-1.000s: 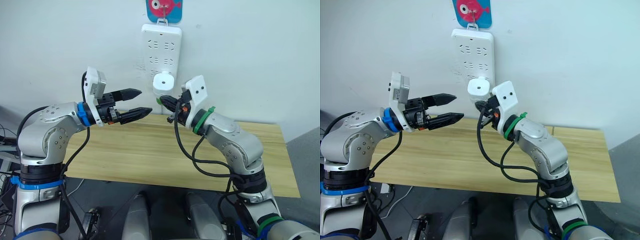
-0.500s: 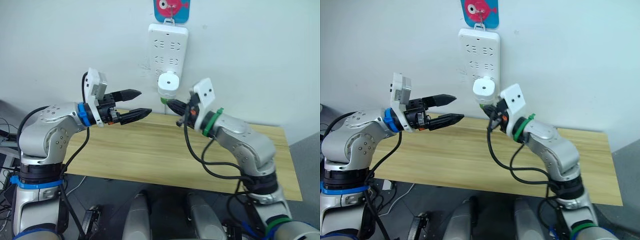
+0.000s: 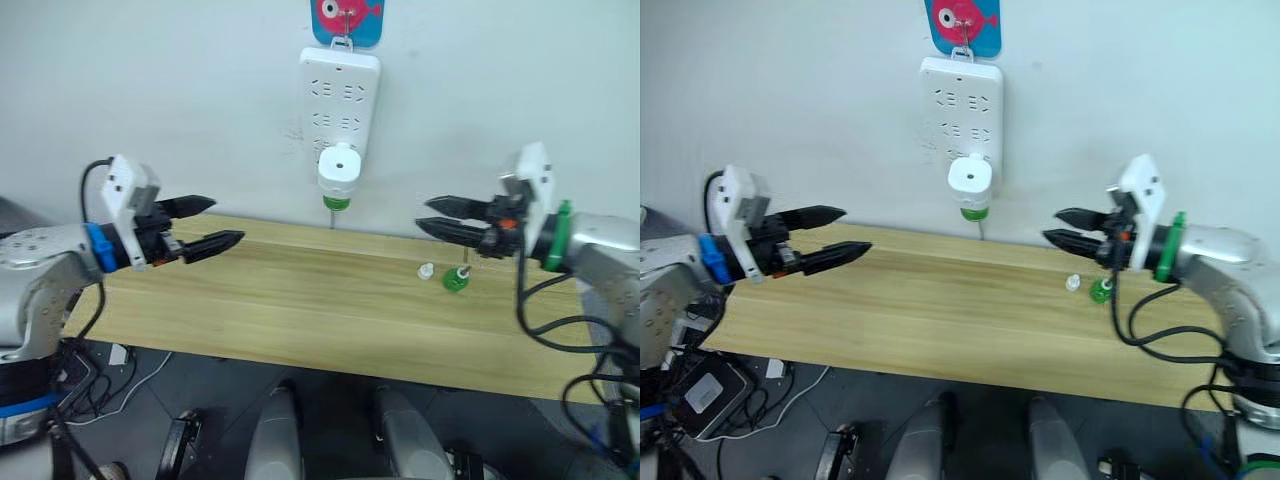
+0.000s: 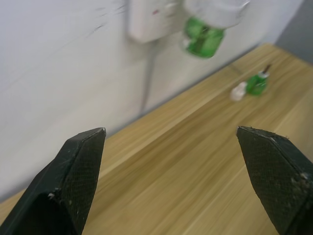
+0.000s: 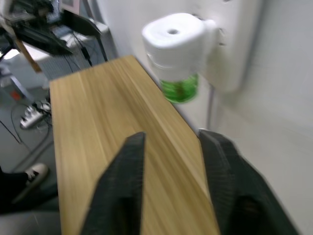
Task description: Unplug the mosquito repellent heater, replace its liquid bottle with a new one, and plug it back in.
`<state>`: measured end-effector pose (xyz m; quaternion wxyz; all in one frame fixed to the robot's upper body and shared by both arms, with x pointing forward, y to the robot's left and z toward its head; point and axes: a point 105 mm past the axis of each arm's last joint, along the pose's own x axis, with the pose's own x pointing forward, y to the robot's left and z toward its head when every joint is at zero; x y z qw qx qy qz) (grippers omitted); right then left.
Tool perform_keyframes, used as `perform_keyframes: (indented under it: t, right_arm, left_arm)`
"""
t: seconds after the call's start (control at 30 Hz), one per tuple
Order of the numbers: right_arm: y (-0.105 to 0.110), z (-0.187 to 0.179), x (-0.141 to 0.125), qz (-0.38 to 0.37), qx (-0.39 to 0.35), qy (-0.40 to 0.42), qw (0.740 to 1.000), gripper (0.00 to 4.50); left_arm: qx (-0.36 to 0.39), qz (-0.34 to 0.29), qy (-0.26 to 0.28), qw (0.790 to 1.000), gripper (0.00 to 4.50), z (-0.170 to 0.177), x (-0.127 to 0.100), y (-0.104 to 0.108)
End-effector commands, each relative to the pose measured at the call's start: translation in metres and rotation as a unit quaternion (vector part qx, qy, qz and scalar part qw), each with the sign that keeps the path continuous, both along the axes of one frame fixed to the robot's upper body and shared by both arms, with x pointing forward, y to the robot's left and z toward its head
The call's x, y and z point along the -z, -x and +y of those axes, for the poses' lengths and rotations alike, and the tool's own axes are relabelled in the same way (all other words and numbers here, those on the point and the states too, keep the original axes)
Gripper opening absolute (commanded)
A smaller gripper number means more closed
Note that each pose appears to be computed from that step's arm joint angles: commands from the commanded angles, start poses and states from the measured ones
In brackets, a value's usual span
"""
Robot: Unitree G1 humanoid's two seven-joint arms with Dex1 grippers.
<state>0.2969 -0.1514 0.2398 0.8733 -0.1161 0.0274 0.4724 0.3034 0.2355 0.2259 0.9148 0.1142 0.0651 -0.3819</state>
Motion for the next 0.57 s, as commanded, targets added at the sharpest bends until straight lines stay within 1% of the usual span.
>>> perform_keyframes:
  t: [0.03,0.1,0.13,0.17,0.23,0.4,0.43,0.57]
  right_arm:
    - [0.004,-0.029,-0.003,-0.030,0.010,0.035,0.999,3.08]
    - [-0.003,-0.053,-0.001,-0.041,0.052,0.043,0.997,3.79]
    - [-0.006,-0.061,-0.001,-0.047,0.066,0.042,0.996,4.23]
    - [-0.010,-0.075,-0.002,-0.052,0.093,0.037,0.994,4.48]
    - [-0.014,-0.094,-0.002,-0.059,0.124,0.040,0.990,4.48]
    - [-0.017,-0.122,0.001,-0.067,0.178,0.038,0.981,4.48]
    - [-0.017,-0.125,0.002,-0.068,0.184,0.041,0.980,4.48]
    - [-0.014,-0.115,0.011,-0.065,0.169,0.046,0.982,4.48]
  left_arm:
    - [-0.029,-0.026,-0.022,0.999,4.50,0.024,-0.011,0.006]
    - [-0.048,-0.027,-0.026,0.998,4.50,0.035,-0.008,0.006]
    - [-0.053,-0.027,-0.029,0.998,4.50,0.038,-0.007,0.006]
    - [-0.057,-0.025,-0.027,0.998,4.50,0.042,-0.004,0.005]
    - [-0.059,-0.023,-0.030,0.998,4.50,0.046,0.000,0.004]
    - [-0.061,-0.024,-0.048,0.997,4.50,0.055,0.006,-0.005]
    - [-0.061,-0.024,-0.051,0.997,4.50,0.057,0.007,-0.007]
    - [-0.049,-0.031,-0.049,0.997,4.50,0.053,0.006,-0.014]
